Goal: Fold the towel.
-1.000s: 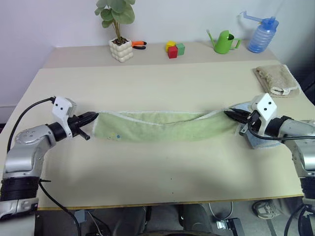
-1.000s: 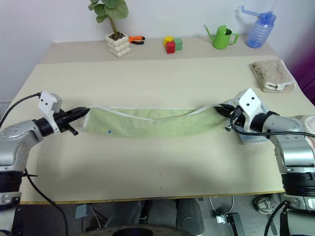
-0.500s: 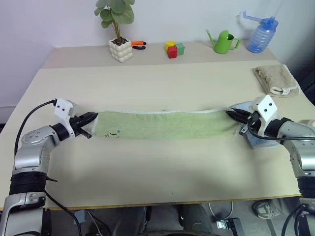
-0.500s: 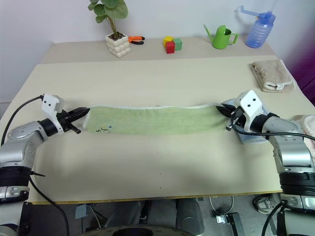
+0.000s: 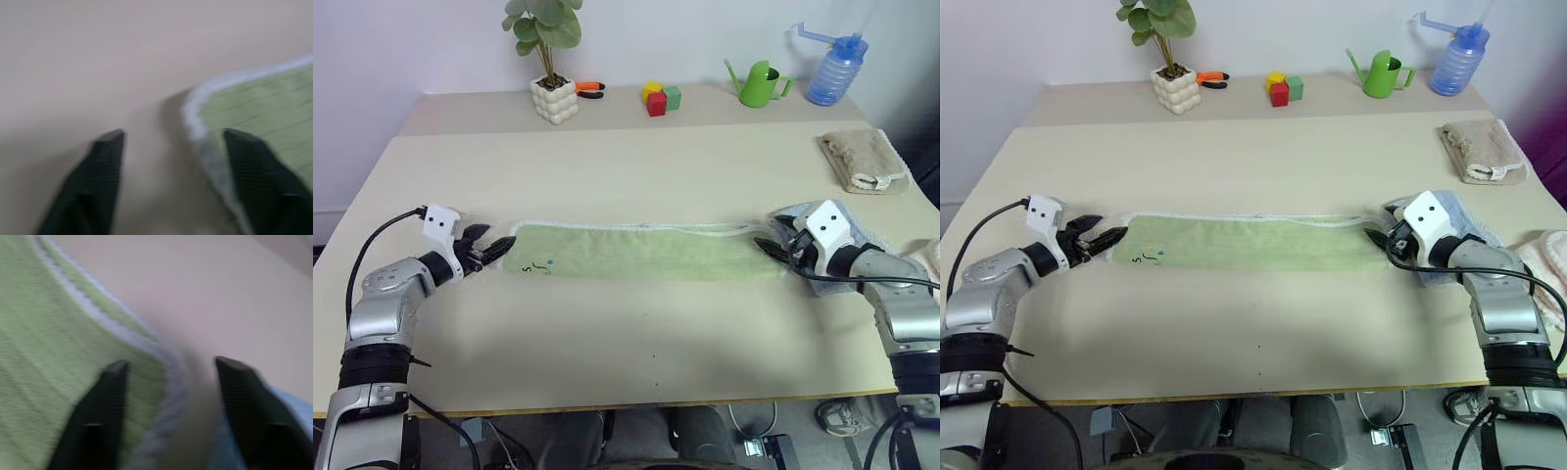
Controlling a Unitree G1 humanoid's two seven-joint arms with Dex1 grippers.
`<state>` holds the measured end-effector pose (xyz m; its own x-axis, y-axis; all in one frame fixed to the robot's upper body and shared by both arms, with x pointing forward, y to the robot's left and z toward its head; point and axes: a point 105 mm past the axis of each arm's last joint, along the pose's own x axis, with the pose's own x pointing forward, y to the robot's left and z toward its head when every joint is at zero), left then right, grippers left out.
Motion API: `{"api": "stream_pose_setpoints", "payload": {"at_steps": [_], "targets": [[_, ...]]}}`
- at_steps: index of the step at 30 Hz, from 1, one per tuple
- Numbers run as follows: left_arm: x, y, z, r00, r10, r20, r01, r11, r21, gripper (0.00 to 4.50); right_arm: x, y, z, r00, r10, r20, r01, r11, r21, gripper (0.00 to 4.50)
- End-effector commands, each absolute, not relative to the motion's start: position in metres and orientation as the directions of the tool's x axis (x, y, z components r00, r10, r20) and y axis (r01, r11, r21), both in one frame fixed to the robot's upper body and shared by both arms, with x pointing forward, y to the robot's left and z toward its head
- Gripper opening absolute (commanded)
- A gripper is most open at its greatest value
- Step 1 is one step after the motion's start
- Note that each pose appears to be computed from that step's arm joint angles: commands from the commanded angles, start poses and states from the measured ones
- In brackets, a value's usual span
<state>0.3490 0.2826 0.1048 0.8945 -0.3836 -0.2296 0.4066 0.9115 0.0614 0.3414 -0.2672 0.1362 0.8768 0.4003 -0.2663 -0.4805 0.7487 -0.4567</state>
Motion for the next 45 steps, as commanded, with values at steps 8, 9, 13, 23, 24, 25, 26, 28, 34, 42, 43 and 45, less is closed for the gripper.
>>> {"api": "stream_pose_setpoints", "payload": {"at_steps": [8,9,13,23,24,25,26,28,34,42,43,45], "targets": [[0.339,0.303,0.156,0.972,-0.233,0.025,0.231,0.970,0.078,4.47,0.304,-0.259,0.206,0.888,0.457,-0.054,-0.456,0.857,-0.240,4.48],[0.339,0.295,0.161,0.966,-0.256,0.038,0.252,0.963,0.093,4.47,0.298,-0.257,0.205,0.883,0.466,-0.056,-0.468,0.866,-0.178,4.48],[0.334,0.237,0.177,0.880,-0.472,0.057,0.457,0.872,0.175,4.47,0.275,-0.242,0.187,0.872,0.483,-0.087,-0.483,0.876,0.021,4.48],[0.295,0.102,0.162,0.490,-0.871,-0.031,0.866,0.482,0.135,4.47,0.241,-0.233,0.108,0.900,0.307,-0.309,-0.150,0.885,0.441,4.48],[0.295,0.099,0.159,0.485,-0.874,-0.033,0.870,0.478,0.124,4.47,0.240,-0.232,0.105,0.903,0.290,-0.316,-0.120,0.878,0.463,4.48],[0.296,0.096,0.159,0.479,-0.878,-0.030,0.873,0.472,0.120,4.47,0.240,-0.232,0.102,0.909,0.271,-0.316,-0.086,0.865,0.494,4.48],[0.296,0.093,0.159,0.471,-0.882,-0.026,0.878,0.465,0.114,4.47,0.241,-0.232,0.101,0.915,0.254,-0.313,-0.056,0.849,0.525,4.48],[0.294,0.090,0.159,0.453,-0.891,-0.020,0.887,0.448,0.107,4.47,0.243,-0.232,0.096,0.922,0.216,-0.321,0.008,0.818,0.575,4.48],[0.294,0.087,0.159,0.445,-0.895,-0.016,0.891,0.441,0.109,4.47,0.268,-0.239,0.089,0.939,0.103,-0.327,0.164,0.702,0.693,4.48],[0.290,0.086,0.157,0.454,-0.891,-0.013,0.887,0.451,0.095,4.47,0.287,-0.241,0.096,0.947,0.052,-0.316,0.197,0.683,0.703,1.16],[0.290,0.087,0.156,0.456,-0.890,-0.014,0.887,0.453,0.093,4.47,0.288,-0.243,0.098,0.950,0.042,-0.310,0.197,0.690,0.696,0.63],[0.288,0.087,0.154,0.458,-0.889,-0.016,0.886,0.455,0.089,4.47,0.289,-0.247,0.105,0.958,0.018,-0.286,0.186,0.721,0.667,0.05]]}}
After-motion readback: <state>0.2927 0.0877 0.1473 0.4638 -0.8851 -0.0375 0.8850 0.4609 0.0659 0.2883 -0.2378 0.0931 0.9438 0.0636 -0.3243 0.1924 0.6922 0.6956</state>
